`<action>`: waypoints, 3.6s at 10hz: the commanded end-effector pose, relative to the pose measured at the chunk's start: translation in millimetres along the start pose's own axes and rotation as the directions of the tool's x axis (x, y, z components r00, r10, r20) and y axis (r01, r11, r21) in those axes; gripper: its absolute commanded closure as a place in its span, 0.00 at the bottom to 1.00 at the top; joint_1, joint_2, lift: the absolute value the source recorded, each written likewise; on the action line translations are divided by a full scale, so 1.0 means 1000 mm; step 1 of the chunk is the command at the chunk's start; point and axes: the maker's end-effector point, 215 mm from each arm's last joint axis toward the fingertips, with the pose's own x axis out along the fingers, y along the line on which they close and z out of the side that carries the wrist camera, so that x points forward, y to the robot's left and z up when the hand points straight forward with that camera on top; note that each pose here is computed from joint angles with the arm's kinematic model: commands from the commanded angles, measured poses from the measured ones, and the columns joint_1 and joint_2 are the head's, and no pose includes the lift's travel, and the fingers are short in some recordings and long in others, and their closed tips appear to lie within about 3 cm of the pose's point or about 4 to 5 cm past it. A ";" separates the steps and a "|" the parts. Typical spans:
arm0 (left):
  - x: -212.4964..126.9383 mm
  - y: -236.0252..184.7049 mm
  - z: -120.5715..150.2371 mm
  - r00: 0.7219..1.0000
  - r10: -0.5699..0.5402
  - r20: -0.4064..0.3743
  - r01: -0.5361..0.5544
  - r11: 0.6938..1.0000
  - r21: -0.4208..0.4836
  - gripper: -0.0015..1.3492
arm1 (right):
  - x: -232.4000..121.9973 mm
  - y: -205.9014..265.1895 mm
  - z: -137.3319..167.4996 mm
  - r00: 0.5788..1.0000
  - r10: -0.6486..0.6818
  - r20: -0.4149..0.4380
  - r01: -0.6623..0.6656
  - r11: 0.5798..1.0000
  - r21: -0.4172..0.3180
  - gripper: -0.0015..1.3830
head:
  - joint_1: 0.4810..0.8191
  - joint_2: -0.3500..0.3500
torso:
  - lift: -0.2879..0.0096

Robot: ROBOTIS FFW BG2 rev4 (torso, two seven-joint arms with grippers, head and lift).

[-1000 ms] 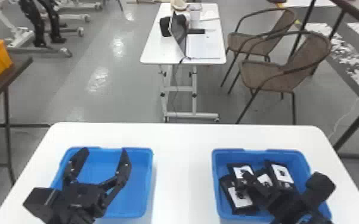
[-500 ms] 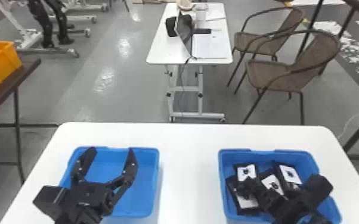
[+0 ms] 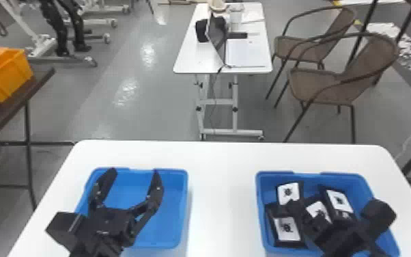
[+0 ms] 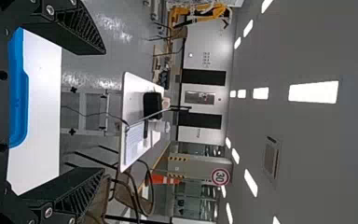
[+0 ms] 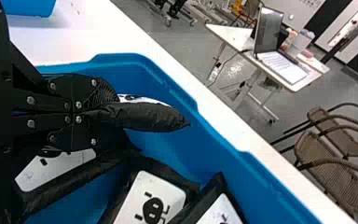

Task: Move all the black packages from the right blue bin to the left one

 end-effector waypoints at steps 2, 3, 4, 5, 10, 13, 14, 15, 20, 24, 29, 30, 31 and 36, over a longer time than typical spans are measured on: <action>0.003 0.001 -0.003 1.000 0.005 -0.014 -0.006 1.000 -0.020 0.09 | -0.026 0.053 0.032 0.991 0.137 -0.003 -0.137 0.983 -0.123 0.94 | 0.63 0.63 | 0.83; 0.006 0.001 -0.011 0.999 0.008 -0.043 -0.011 0.997 -0.073 0.09 | -0.029 0.078 0.043 0.973 0.226 -0.049 -0.231 0.955 -0.184 0.94 | 0.63 0.64 | 0.83; 0.014 -0.003 -0.010 0.999 0.002 -0.049 -0.009 0.989 -0.145 0.09 | -0.026 0.107 0.050 0.940 0.324 -0.102 -0.340 0.909 -0.242 0.94 | 0.63 0.65 | 0.83; 0.027 -0.008 -0.004 0.999 -0.018 -0.039 0.008 0.968 -0.251 0.09 | -0.018 0.137 0.049 0.885 0.433 -0.171 -0.465 0.837 -0.288 0.94 | 0.63 0.67 | 0.83; 0.075 -0.079 0.029 0.953 -0.303 0.015 0.258 0.784 -0.565 0.08 | -0.001 0.240 -0.002 0.568 0.716 -0.406 -0.819 0.544 -0.186 0.94 | 0.63 0.73 | 0.83; 0.077 -0.120 0.030 0.902 -0.429 0.047 0.344 0.649 -0.679 0.09 | -0.016 0.282 -0.052 0.350 0.805 -0.479 -0.917 0.398 0.000 0.94 | 0.63 0.75 | 0.83; 0.078 -0.121 0.030 0.897 -0.440 0.046 0.351 0.645 -0.679 0.10 | -0.017 0.284 -0.061 0.337 0.803 -0.493 -0.919 0.394 0.015 0.94 | 0.63 0.76 | 0.83; 0.078 -0.121 0.030 0.897 -0.440 0.048 0.351 0.642 -0.682 0.20 | -0.017 0.284 -0.063 0.334 0.802 -0.495 -0.919 0.394 0.019 0.94 | 0.63 0.77 | 0.83; 0.081 -0.096 0.037 0.929 -0.361 0.074 0.326 0.710 -0.624 0.90 | -0.017 0.281 -0.065 0.338 0.800 -0.495 -0.917 0.398 0.017 0.94 | 0.63 0.81 | 0.83; 0.080 -0.089 0.040 0.936 -0.340 0.087 0.319 0.723 -0.613 0.90 | -0.014 0.276 -0.064 0.352 0.795 -0.493 -0.912 0.410 0.009 0.44 | 0.63 0.82 | 0.83; 0.042 0.026 -0.033 0.981 -0.115 -0.154 0.092 0.984 -0.150 0.90 | 0.004 0.157 0.022 0.783 0.538 -0.311 -0.621 0.657 -0.428 0.20 | 0.63 0.81 | 0.83; 0.026 0.041 -0.057 0.971 -0.075 -0.229 0.068 0.997 -0.041 0.90 | -0.001 0.138 0.037 0.836 0.486 -0.256 -0.545 0.681 -0.488 0.20 | 0.63 0.80 | 0.83; 0.016 0.050 -0.070 0.960 -0.049 -0.276 0.073 0.994 0.078 0.90 | -0.004 0.127 0.042 0.856 0.462 -0.230 -0.511 0.695 -0.506 0.20 | 0.63 0.78 | 0.83; 0.015 0.064 -0.068 0.955 -0.034 -0.295 0.142 0.925 0.352 0.25 | -0.006 0.120 0.044 0.893 0.397 -0.212 -0.439 0.663 -0.607 0.20 | 0.63 0.78 | 0.83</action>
